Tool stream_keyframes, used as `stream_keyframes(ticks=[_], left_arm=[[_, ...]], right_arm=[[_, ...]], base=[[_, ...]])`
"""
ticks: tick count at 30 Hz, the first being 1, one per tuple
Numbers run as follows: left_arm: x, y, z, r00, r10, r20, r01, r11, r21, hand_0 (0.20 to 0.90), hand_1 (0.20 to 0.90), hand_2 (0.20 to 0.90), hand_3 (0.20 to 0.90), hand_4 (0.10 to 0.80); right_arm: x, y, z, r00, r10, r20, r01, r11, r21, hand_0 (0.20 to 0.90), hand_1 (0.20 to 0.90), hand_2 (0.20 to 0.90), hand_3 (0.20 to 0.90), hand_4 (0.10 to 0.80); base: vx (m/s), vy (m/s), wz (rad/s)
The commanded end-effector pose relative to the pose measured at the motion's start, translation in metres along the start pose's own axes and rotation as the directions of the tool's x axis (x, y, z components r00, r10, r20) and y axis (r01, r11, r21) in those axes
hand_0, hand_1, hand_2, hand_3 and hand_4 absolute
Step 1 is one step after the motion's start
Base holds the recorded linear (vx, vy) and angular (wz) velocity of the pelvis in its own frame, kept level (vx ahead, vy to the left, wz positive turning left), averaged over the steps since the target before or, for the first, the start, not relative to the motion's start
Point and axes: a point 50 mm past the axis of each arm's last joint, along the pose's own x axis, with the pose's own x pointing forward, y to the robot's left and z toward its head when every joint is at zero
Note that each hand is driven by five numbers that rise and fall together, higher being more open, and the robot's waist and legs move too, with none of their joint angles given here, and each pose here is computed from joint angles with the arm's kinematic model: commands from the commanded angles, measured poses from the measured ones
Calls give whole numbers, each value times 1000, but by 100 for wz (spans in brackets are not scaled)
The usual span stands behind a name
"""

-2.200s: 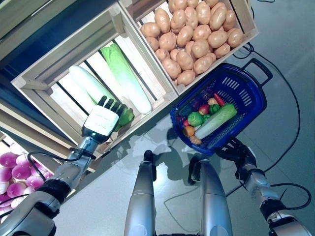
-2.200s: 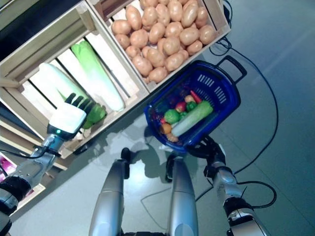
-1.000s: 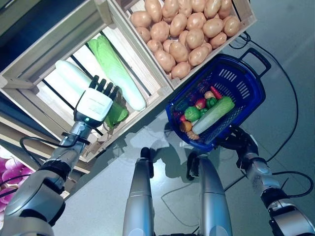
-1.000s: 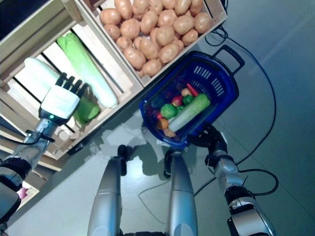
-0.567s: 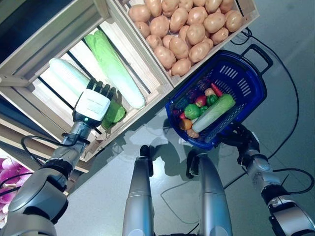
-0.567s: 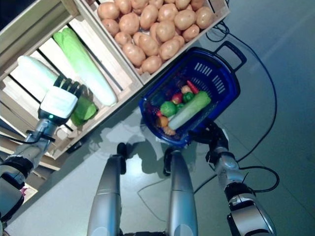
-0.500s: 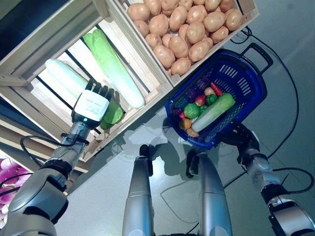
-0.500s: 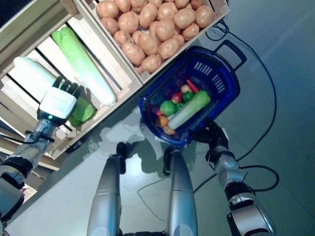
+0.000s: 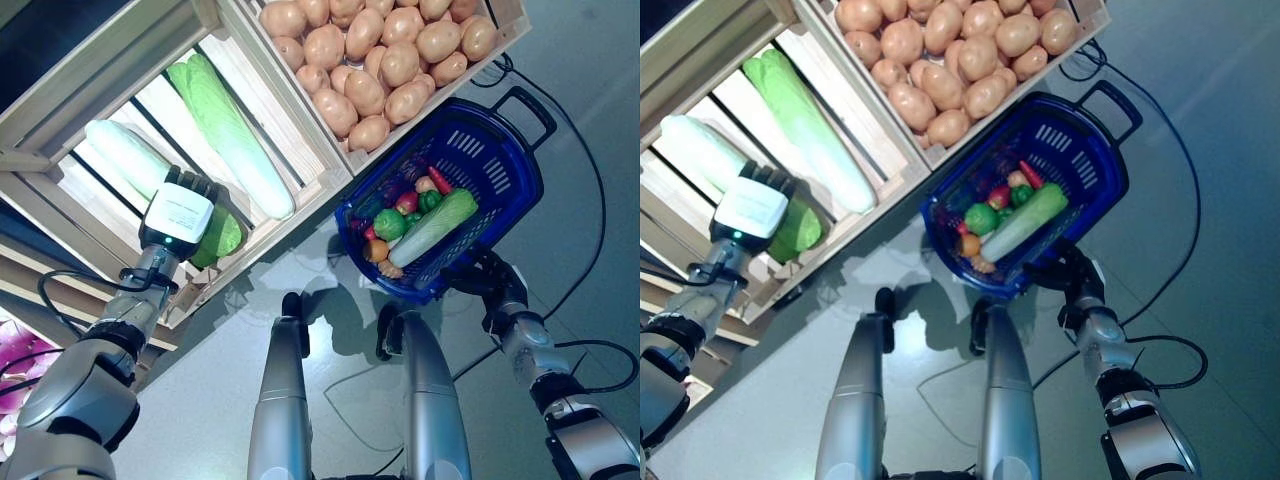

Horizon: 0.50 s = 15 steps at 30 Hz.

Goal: Put vegetables into the basket

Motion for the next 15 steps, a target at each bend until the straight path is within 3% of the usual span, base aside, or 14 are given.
stream_keyframes(ticks=[1,3,4,15], left_arm=[[19,24,-17,981,158,-115,-161,987,-23,625,625,625,625,616],[20,25,-17,980,165,-113,-168,986,-20,345,345,345,345,430],[21,25,-17,980,166,-113,-169,985,-19,300,300,300,300,400],[23,28,-19,973,178,-145,-184,983,-27,300,300,300,300,400]], right_arm=[[1,-22,38,981,-65,182,60,998,30,900,900,900,900,800],[2,-23,39,981,-66,184,61,998,31,900,900,900,900,800],[2,-23,40,980,-64,187,59,998,31,900,900,900,900,800],[3,-18,45,978,-55,203,49,998,38,900,900,900,900,800]], base=[[0,0,0],[0,0,0],[0,0,0],[0,0,0]])
